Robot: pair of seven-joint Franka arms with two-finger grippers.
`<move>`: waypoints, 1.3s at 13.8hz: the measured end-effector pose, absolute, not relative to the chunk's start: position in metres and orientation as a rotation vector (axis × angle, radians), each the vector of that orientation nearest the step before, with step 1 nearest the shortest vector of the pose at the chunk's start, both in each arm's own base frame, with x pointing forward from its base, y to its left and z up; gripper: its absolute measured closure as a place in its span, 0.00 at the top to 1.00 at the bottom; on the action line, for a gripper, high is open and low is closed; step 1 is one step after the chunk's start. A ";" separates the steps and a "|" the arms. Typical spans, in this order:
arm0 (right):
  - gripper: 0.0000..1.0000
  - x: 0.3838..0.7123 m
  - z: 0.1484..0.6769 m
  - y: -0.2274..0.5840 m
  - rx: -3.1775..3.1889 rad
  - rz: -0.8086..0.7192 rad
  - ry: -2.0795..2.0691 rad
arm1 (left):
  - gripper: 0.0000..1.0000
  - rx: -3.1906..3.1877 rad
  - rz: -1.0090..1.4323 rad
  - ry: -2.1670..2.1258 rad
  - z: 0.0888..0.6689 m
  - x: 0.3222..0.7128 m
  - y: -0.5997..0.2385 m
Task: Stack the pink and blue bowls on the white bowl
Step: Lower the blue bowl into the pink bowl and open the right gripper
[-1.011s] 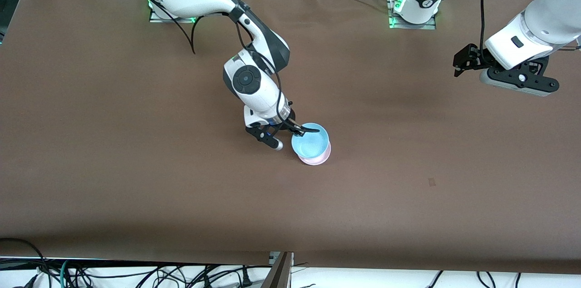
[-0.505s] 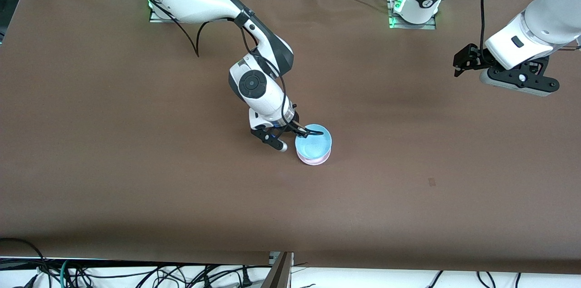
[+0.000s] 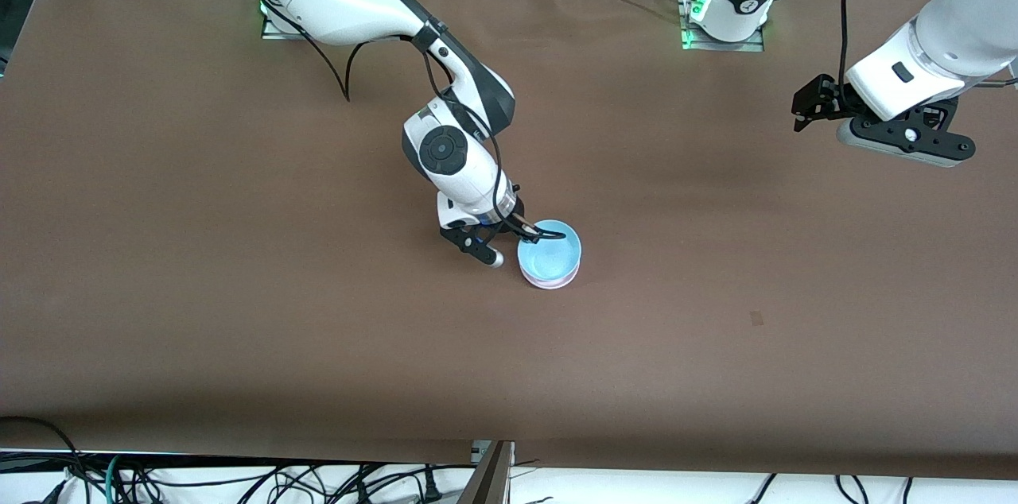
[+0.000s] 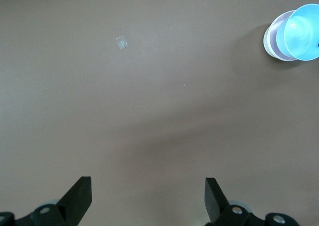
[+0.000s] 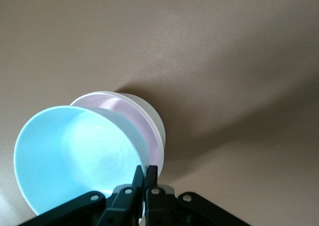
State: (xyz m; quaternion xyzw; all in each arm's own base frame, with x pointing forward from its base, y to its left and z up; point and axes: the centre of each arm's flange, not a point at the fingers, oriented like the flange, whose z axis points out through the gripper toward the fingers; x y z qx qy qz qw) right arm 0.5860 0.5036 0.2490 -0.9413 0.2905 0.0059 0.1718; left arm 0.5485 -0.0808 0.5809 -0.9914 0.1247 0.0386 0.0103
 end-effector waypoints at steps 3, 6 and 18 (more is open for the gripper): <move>0.03 0.588 0.245 0.504 -2.664 0.009 0.826 | 1.00 -3.094 0.123 0.389 0.581 0.548 -0.081; 0.03 0.588 0.240 0.504 -2.663 0.009 0.829 | 1.00 -3.095 0.124 0.380 0.581 0.549 -0.078; 0.03 0.589 0.236 0.504 -2.671 -0.001 0.826 | 1.00 -3.094 0.149 0.377 0.580 0.547 -0.076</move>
